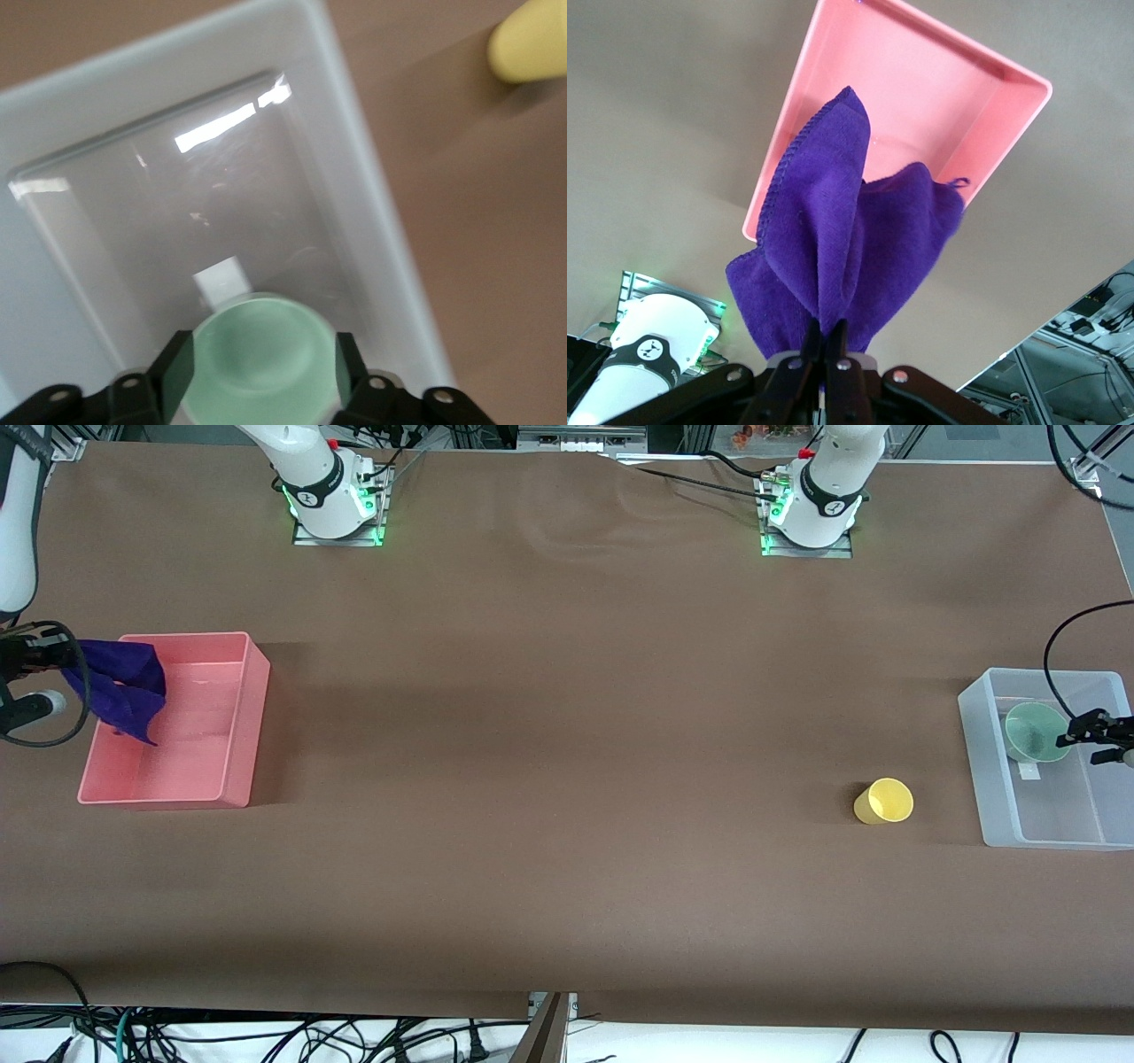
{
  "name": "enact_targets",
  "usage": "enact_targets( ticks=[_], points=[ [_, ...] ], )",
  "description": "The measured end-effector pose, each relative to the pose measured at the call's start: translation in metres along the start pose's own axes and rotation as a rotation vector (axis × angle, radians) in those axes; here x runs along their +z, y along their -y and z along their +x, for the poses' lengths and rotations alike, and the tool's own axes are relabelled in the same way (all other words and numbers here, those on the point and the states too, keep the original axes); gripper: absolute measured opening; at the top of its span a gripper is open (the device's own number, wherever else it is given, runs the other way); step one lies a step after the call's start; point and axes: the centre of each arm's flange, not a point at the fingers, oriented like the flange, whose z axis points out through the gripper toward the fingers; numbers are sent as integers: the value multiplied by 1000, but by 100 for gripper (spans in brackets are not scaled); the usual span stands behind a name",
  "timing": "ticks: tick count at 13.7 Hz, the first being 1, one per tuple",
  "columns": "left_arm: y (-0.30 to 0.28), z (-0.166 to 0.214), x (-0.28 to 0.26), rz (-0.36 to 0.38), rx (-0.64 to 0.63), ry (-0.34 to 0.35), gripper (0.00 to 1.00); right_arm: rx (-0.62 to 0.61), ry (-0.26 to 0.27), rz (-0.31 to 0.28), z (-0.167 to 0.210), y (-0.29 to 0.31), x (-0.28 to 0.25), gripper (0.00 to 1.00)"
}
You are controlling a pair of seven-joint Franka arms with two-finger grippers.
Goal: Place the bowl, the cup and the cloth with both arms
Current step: 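Drop the cloth into the pink bin while the left gripper places the bowl, then grasp the yellow cup with the left gripper while the right gripper withdraws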
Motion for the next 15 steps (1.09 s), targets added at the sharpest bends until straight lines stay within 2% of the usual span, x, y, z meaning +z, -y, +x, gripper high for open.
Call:
enact_targets(
  ticks=[2, 5, 7, 8, 10, 13, 15],
  points=[
    [-63, 42, -36, -18, -75, 34, 99, -7, 2, -3, 13, -5, 21, 4],
    [-150, 114, -26, -4, -216, 70, 100, -20, 19, 3, 30, -7, 54, 4],
    [-191, 154, 5, 11, -288, 57, 99, -19, 29, 14, 31, -8, 64, 7],
    [-198, 167, 26, 22, -300, 53, 99, -13, 26, 24, 29, -11, 66, 15],
    [-187, 173, 67, 51, -297, 62, 98, 1, 4, 43, 23, -16, 64, 37],
    [-170, 169, 107, 50, -301, 95, 95, 71, -97, 89, 11, -9, 36, 69],
    [-169, 170, 117, 62, -289, 102, 74, 114, -169, 101, -2, 9, 1, 89]
  ],
)
